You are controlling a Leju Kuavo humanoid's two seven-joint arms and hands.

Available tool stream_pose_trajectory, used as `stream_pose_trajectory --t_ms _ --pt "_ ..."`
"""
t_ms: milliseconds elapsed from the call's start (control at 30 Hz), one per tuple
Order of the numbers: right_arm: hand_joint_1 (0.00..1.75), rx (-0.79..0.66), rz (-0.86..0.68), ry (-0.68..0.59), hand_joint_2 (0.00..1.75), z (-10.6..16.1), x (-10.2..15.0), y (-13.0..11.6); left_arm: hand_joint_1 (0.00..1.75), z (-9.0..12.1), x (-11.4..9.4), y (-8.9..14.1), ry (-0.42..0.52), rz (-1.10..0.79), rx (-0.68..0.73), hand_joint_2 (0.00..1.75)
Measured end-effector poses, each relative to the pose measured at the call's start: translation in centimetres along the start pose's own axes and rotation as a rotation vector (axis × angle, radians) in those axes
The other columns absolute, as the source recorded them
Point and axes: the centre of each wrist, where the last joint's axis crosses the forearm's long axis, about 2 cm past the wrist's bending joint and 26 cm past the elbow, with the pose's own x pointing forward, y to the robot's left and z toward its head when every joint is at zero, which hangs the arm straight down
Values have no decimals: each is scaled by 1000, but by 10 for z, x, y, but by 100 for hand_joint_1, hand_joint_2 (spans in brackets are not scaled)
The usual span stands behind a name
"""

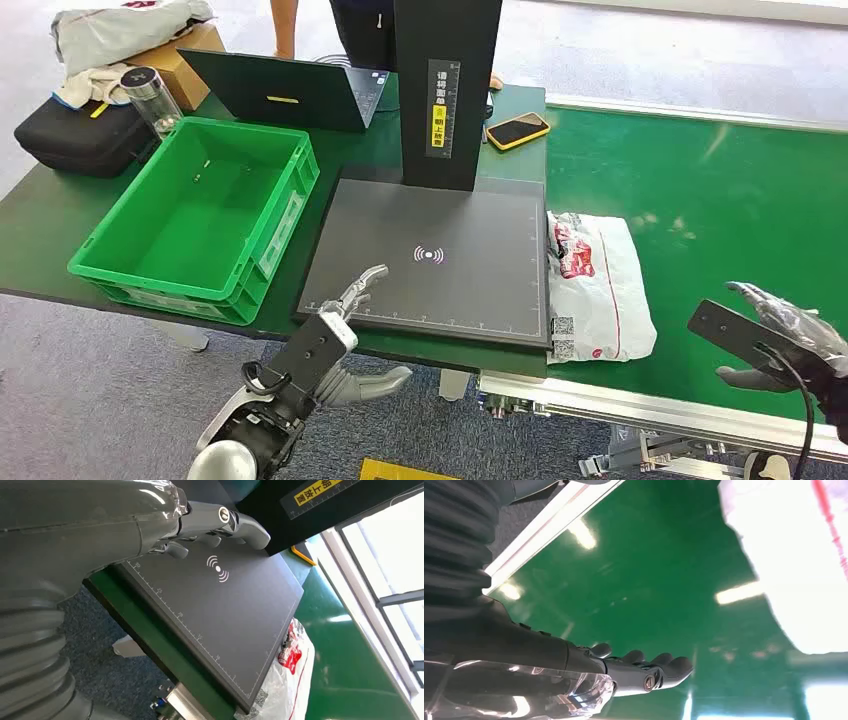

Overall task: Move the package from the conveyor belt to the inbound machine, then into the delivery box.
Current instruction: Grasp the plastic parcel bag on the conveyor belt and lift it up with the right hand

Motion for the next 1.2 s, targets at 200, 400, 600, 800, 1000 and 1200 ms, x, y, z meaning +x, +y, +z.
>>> stream_pose_trajectory --t_ms 200,400,600,800,1000,1200 --pt "0 2 79 -64 175 -24 29 -10 0 1 -3 0 4 -5 -8 175" --pt "0 40 167 -148 175 -65 66 -28 0 -4 -3 5 -11 -18 -17 175" --pt "0 133 216 -181 175 -112 104 -28 0 -15 0 12 -31 -23 -21 175" --pt "0 213 244 -167 175 -136 120 -12 0 -19 0 14 -21 -30 -27 175" --pt "0 278 281 -122 175 -151 126 0 0 -21 -2 17 -14 -35 -30 175" --pt "0 323 313 -78 175 -158 127 3 0 -21 -4 17 -7 -37 -30 175"
